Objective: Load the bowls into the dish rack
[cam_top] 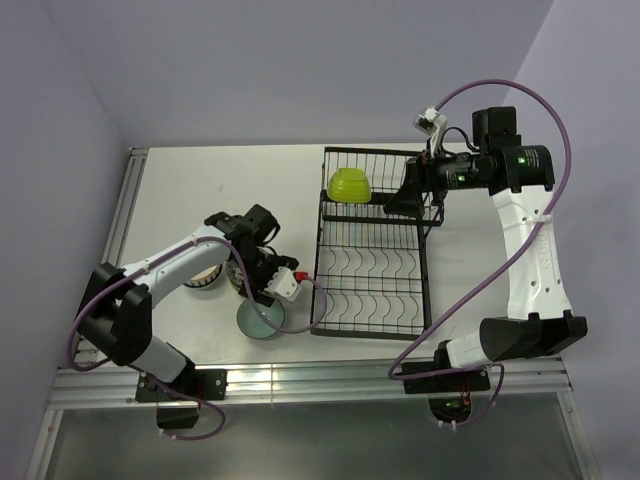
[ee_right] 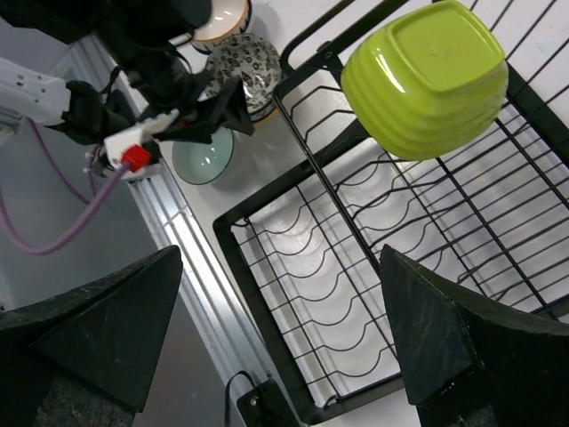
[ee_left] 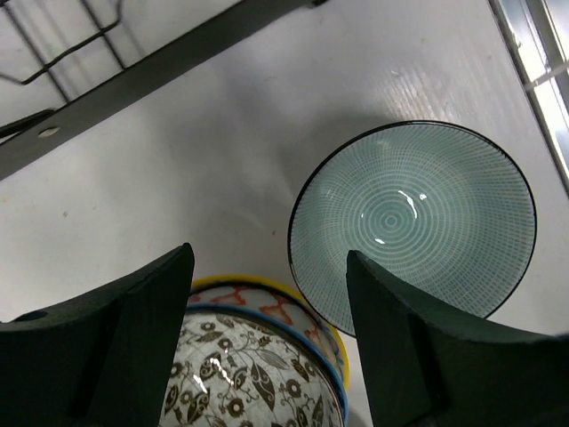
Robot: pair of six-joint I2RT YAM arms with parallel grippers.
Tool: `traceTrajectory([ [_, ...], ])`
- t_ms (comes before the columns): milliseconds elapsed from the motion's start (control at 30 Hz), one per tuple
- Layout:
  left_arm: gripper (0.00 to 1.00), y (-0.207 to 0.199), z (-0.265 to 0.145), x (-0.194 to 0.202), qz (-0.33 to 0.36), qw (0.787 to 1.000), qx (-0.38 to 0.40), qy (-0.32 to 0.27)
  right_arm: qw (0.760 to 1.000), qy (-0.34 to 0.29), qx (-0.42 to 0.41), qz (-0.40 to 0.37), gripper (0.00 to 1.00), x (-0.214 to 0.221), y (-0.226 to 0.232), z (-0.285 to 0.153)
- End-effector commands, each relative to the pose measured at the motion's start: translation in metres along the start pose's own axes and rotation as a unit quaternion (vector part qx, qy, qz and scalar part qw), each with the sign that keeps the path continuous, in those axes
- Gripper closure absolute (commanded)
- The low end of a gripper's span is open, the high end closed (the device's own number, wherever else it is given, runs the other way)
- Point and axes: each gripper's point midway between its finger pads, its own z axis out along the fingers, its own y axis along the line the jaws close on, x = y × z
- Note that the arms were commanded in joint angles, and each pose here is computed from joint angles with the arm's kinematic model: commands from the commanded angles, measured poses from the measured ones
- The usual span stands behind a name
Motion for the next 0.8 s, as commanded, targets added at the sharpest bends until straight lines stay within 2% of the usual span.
traceTrajectory([
  [0,0.25,-0.002,0.007,0.000,0.063,0.997,0.033,0.021,1.000,-0.017,-0.021,0.001,0.01,-0.010,0.013,-0.007],
  [167,0.27,-0.009,0.021,0.008,0.073,0.995,0.059,0.034,0.999,-0.029,-0.017,0.006,0.00,-0.017,0.011,-0.010],
  [367,0.34,-0.014,0.035,0.021,0.075,0.992,0.080,0.055,0.999,-0.041,0.018,0.012,0.00,-0.023,0.002,-0.012],
  [533,0.42,-0.017,0.043,0.023,0.072,0.991,0.098,0.062,0.999,-0.039,0.014,0.033,0.00,-0.025,0.000,-0.009],
  [667,0.49,-0.023,0.048,0.022,0.071,0.990,0.104,0.062,0.998,-0.043,0.005,0.044,0.00,-0.028,0.000,-0.007],
  [767,0.63,-0.032,0.051,0.019,0.067,0.989,0.113,0.064,0.998,-0.055,0.002,0.040,0.00,-0.034,0.004,-0.009],
])
